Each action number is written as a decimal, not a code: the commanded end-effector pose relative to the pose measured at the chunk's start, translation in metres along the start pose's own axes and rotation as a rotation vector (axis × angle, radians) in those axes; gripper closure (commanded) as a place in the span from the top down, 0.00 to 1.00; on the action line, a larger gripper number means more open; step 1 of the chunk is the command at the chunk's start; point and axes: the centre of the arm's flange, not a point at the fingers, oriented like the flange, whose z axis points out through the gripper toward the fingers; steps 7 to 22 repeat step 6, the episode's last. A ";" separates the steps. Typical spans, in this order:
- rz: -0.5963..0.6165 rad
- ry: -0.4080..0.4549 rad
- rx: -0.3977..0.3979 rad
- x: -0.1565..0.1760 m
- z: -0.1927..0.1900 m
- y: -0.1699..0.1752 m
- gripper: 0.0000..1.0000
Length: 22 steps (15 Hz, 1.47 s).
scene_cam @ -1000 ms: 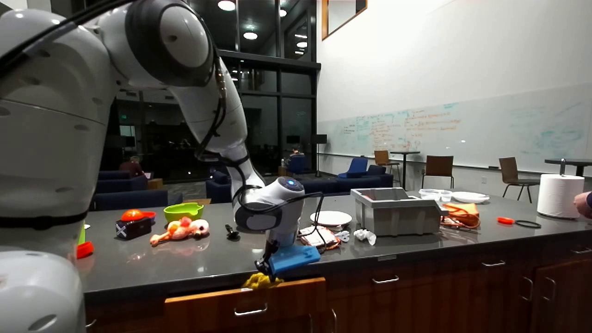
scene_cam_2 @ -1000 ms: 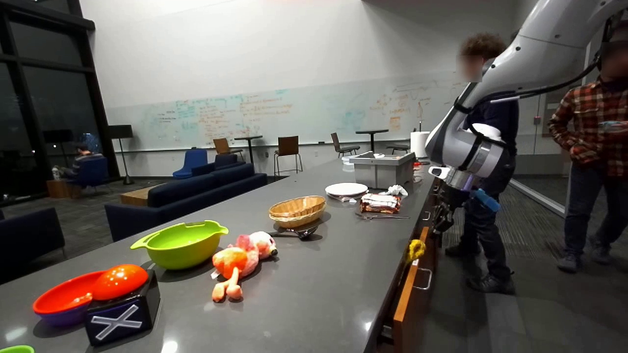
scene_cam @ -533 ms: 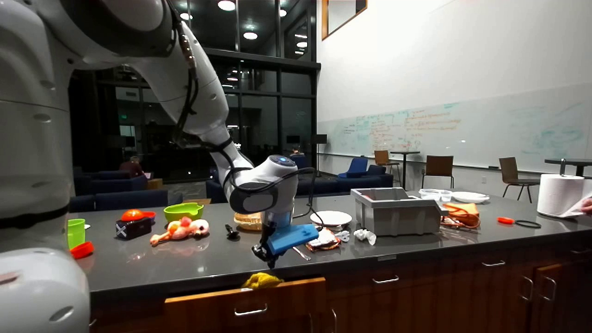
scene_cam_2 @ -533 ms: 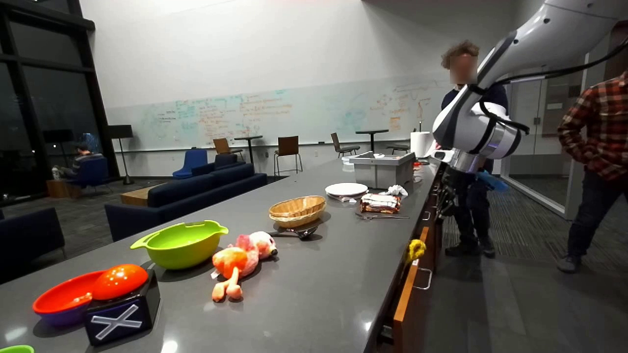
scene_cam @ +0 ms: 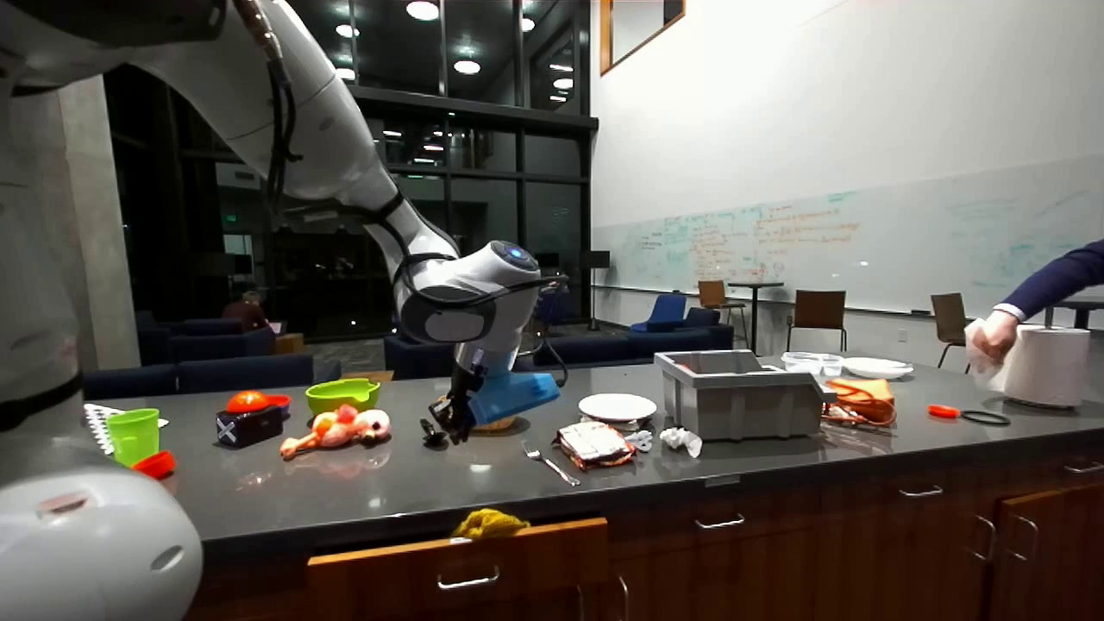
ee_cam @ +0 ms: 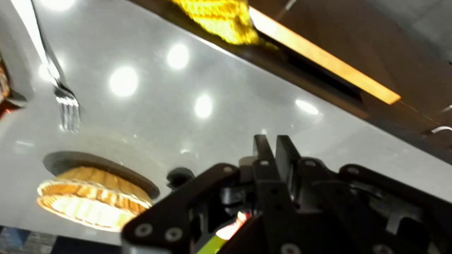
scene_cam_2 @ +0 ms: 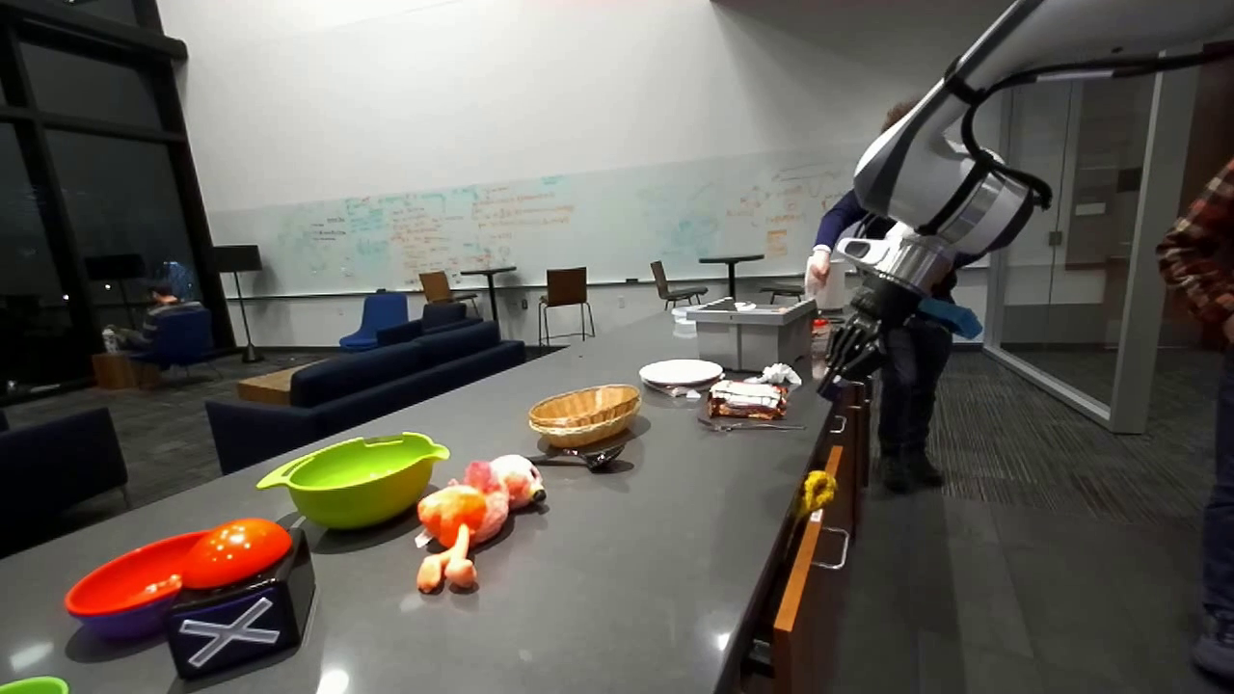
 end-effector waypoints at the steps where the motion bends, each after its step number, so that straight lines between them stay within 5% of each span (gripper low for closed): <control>1: -0.080 0.162 0.094 0.016 -0.029 -0.022 0.44; 4: -0.149 0.277 0.165 0.026 -0.041 -0.034 0.64; 5: -0.107 0.209 0.142 0.024 -0.028 -0.024 0.70; 6: -0.111 0.220 0.147 0.025 -0.031 -0.025 0.53; 22: -0.111 0.220 0.147 0.025 -0.031 -0.025 0.53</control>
